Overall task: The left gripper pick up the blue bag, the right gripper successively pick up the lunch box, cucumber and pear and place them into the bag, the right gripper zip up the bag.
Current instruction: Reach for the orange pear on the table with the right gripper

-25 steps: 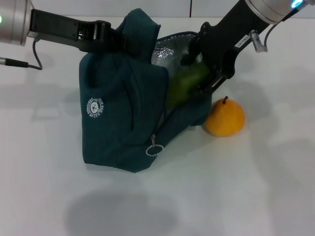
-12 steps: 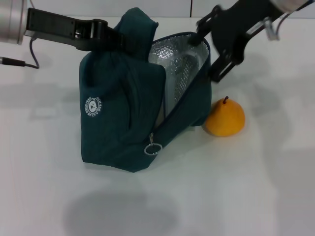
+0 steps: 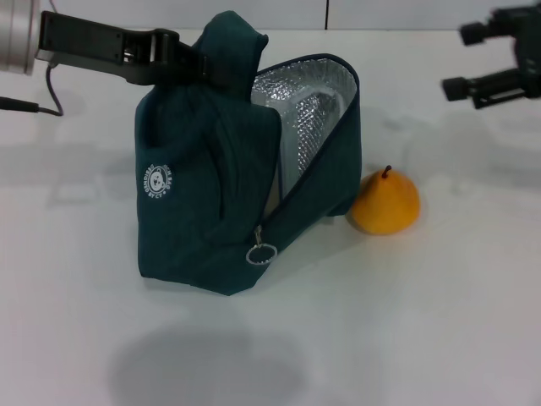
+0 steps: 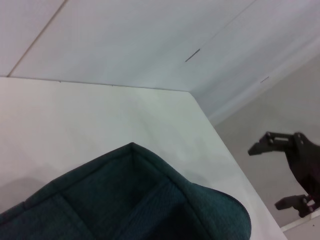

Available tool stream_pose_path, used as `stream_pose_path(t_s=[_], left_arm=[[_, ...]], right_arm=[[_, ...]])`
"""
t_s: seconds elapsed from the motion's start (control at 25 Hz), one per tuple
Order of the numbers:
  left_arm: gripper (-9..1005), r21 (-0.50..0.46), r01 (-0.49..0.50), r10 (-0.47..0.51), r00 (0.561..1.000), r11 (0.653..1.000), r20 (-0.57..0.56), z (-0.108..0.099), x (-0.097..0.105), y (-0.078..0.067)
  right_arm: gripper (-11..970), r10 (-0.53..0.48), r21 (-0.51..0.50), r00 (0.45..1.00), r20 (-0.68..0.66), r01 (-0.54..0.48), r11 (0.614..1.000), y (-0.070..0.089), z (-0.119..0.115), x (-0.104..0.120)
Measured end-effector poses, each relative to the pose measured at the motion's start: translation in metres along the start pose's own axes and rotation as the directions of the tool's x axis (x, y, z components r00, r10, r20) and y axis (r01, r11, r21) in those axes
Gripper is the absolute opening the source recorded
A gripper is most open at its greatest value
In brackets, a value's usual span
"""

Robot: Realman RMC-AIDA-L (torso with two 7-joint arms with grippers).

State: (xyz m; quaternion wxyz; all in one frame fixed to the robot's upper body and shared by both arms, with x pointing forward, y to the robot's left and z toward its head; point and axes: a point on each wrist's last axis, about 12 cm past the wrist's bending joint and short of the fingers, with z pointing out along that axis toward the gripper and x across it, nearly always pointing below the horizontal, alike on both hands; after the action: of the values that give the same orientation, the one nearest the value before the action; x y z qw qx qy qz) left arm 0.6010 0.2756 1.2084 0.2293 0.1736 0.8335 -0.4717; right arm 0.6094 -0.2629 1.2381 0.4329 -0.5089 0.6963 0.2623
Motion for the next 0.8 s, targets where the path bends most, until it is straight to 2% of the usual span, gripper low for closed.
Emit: stream_pose_path(t_s=[0.2,0.48,0.8], left_arm=[[49,0.001,-0.001,0.001,1.000,1.000,0.002,0.000,0.000,0.000],[49,0.003,-0.001,0.001,1.000,1.000,0.002,0.000,0.000,0.000],[49,0.002,-0.010,0.010,1.000,1.000,0.001,0.000,0.000,0.000]], right_arm=[[861,0.080,0.008,0.983,0.164,-0.082,0.997,0.016,-0.013,0.050],[860,0.105,-0.014,0.945,0.309,-0.106,0.994,0.040,0.012,0.103],[859,0.045,0.005,0.961,0.272,-0.048,0.999,0.050,0.046,0.124]])
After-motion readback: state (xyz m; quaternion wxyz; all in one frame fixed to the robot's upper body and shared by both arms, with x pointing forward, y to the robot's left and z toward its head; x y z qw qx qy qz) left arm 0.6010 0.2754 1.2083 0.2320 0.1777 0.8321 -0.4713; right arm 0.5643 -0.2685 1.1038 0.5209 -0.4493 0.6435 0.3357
